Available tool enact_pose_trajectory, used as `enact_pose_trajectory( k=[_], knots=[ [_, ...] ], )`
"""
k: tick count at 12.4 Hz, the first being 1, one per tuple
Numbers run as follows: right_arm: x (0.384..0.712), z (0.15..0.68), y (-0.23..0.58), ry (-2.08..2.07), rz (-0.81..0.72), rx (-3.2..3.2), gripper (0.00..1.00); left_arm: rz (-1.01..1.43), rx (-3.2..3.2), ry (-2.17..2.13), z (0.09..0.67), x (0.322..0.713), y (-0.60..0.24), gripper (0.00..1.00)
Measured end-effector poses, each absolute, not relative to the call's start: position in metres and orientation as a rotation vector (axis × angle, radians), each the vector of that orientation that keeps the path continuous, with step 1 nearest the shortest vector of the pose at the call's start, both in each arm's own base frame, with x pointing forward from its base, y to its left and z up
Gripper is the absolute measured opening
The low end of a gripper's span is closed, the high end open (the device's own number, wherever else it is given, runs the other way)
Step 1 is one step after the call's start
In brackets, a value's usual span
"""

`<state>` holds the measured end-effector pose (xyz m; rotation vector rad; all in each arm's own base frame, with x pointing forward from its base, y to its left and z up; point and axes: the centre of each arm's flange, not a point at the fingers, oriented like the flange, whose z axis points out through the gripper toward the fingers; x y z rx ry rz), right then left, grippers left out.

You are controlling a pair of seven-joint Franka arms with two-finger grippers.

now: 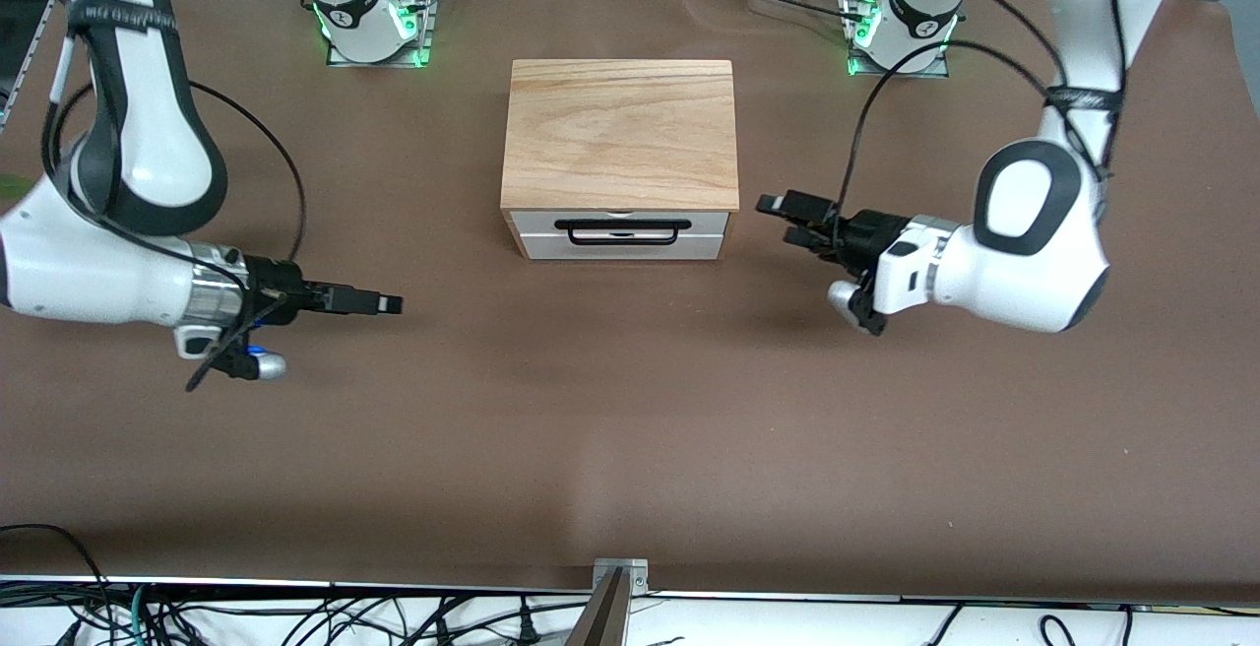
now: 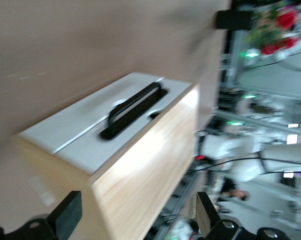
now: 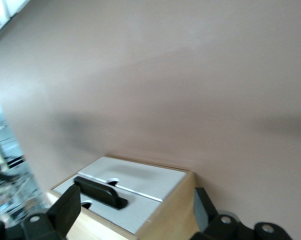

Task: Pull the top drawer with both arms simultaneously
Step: 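Move the left gripper and the right gripper toward the drawer handle ends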

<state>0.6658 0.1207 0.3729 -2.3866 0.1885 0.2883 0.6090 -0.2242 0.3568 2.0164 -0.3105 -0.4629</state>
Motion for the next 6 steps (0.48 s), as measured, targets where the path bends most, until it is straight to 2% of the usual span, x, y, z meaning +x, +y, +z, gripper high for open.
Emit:
enact_pose_trajectory(
  k=[3, 6],
  knots=[
    [0.661, 0.3, 0.139, 0.079, 0.247, -2.107, 1.0, -0.35, 1.914, -0.324, 0.283, 0.612, -0.264, 1.0],
    [0.643, 0.231, 0.167, 0.015, 0.182, -1.93, 1.0, -0.252, 1.746, -0.283, 0.235, 0.593, -0.3, 1.0]
  ],
)
